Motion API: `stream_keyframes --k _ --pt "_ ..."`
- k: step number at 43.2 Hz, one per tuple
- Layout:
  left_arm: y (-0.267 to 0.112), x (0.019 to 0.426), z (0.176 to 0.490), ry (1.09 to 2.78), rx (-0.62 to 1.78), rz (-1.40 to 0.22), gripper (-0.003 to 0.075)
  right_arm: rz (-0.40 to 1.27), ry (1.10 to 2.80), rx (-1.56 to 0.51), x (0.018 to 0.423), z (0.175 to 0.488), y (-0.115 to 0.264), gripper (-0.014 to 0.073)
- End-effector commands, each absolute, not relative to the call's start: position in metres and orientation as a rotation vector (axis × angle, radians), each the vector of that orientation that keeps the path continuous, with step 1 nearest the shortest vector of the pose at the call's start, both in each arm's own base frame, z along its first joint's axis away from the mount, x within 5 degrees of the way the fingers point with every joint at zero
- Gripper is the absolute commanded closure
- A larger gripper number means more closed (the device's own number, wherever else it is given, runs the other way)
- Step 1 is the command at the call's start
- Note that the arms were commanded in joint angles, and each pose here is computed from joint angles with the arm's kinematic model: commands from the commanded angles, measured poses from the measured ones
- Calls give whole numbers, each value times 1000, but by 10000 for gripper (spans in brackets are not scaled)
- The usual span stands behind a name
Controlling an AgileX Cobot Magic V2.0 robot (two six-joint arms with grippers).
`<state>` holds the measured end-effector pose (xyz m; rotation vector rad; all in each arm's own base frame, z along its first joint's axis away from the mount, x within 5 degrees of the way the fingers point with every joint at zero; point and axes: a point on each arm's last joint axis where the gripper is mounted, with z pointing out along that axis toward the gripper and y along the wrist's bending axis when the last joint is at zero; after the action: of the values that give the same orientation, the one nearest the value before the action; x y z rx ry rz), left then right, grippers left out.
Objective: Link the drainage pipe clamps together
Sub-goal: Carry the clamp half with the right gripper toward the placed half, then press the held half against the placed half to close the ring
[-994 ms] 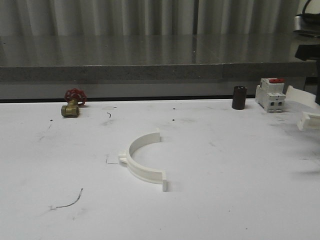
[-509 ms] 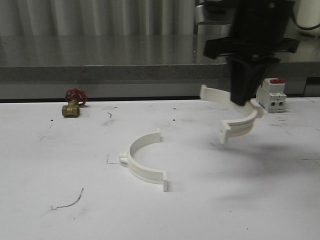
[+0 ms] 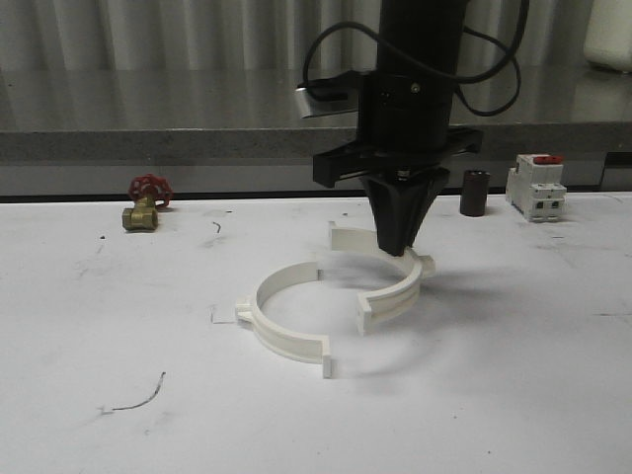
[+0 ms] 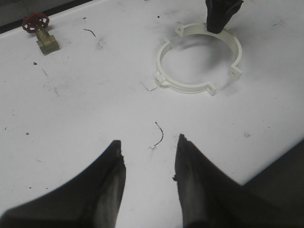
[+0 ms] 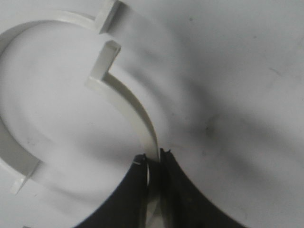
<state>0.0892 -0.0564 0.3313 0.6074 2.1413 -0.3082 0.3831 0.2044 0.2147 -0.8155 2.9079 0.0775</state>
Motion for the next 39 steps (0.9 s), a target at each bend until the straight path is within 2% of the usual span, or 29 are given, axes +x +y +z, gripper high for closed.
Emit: stream_keyframes --k 1,8,25,39 --pt "-58 92 345 2052 570 -339 461 57 2803 -815 386 243 204 598" --pt "-58 92 345 2052 570 -339 461 39 2801 -832 390 234 206 598" --pt "-58 92 345 2052 570 -339 461 114 2802 -807 389 233 210 598" --pt "-58 92 345 2052 570 -339 461 133 2870 -727 392 214 214 598"
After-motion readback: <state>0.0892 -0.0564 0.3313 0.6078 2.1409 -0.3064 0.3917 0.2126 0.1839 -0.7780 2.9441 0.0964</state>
